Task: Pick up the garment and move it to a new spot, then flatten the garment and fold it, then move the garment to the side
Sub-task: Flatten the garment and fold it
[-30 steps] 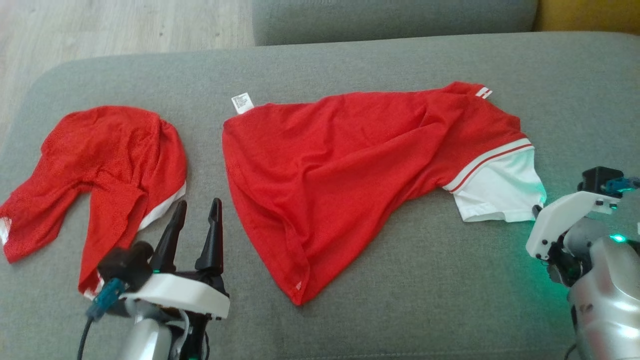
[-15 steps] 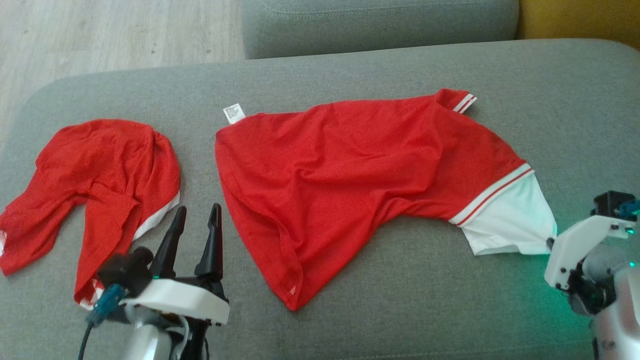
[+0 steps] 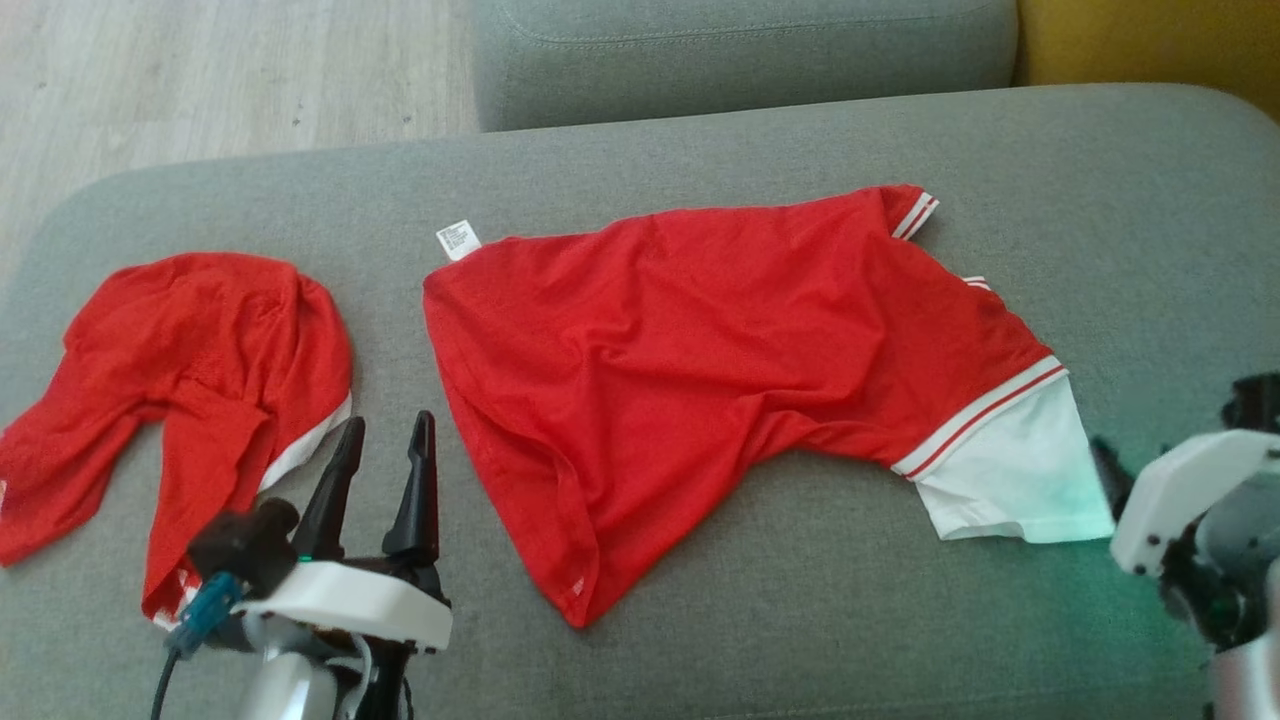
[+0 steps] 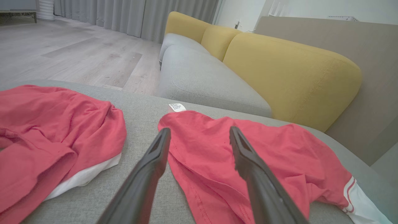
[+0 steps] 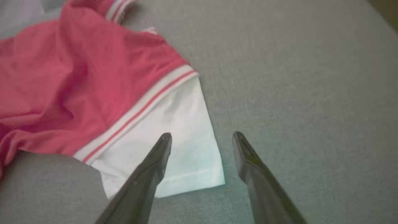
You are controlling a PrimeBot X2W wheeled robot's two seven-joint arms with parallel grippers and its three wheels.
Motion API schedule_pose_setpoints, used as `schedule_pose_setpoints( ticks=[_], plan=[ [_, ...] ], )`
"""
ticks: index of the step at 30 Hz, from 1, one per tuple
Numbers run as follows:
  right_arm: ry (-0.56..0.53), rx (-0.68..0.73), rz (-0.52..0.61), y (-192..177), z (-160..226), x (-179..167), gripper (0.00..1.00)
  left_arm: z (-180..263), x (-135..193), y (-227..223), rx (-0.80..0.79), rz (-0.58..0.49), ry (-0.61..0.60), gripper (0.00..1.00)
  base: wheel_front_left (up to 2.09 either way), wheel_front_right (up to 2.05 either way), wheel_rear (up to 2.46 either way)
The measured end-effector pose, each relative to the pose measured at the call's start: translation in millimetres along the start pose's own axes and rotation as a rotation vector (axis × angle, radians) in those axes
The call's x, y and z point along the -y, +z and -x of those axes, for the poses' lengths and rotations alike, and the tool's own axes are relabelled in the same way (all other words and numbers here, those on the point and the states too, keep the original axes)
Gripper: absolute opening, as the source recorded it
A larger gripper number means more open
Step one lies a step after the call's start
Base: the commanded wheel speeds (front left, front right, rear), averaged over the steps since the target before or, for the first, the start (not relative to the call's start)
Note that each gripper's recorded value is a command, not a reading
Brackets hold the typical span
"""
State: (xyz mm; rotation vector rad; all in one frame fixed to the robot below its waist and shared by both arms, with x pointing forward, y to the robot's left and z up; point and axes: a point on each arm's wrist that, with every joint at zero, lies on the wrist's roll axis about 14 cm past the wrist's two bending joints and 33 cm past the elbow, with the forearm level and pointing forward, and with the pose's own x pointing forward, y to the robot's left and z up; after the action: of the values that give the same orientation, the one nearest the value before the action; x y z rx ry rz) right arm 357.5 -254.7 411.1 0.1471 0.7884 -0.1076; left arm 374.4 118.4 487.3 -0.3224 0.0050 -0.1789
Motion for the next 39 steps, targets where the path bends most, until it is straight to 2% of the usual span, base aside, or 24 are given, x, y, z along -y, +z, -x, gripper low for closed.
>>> schedule_pose_setpoints(
  ticks=[4, 9, 13, 17, 22, 25, 29, 33, 39],
  plan=[
    [0.014, 0.183, 0.002, 42, 16, -5, 1.00, -1, 0, 2, 0.006, 0.000, 0.001, 1.00, 0.00, 0.00, 0.00],
    [0.115, 0.534, -0.031, 103, 49, -31, 1.00, -2, 13, 3, 0.010, -0.017, -0.042, 1.00, 0.00, 0.00, 0.00],
    [0.180, 0.662, -0.057, 107, 59, -49, 1.00, 1, 46, 1, 0.006, -0.016, -0.140, 1.00, 0.00, 0.00, 0.00],
    [0.191, 0.750, -0.081, 96, 65, -50, 1.00, 5, 64, -3, -0.008, -0.010, -0.170, 1.00, 0.00, 0.00, 0.00],
    [0.206, 0.787, -0.087, 96, 67, -54, 1.00, 9, 67, -30, -0.139, -0.007, -0.164, 1.00, 0.00, 0.00, 0.00],
    [0.210, 0.783, -0.097, 93, 65, -53, 1.00, 21, 64, -65, -0.320, 0.057, -0.133, 1.00, 0.00, 0.00, 0.00],
    [0.199, 0.767, -0.101, 87, 61, -47, 1.00, 47, 63, -111, -0.557, 0.060, -0.110, 1.00, 0.00, 0.00, 0.00],
    [0.190, 0.760, -0.110, 83, 58, -43, 1.00, 55, 70, -122, -0.655, 0.061, -0.132, 1.00, 0.00, 0.00, 0.00],
    [0.180, 0.748, -0.114, 79, 55, -40, 1.00, 57, 84, -122, -0.698, 0.049, -0.173, 1.00, 0.00, 0.00, 0.00]
  ],
)
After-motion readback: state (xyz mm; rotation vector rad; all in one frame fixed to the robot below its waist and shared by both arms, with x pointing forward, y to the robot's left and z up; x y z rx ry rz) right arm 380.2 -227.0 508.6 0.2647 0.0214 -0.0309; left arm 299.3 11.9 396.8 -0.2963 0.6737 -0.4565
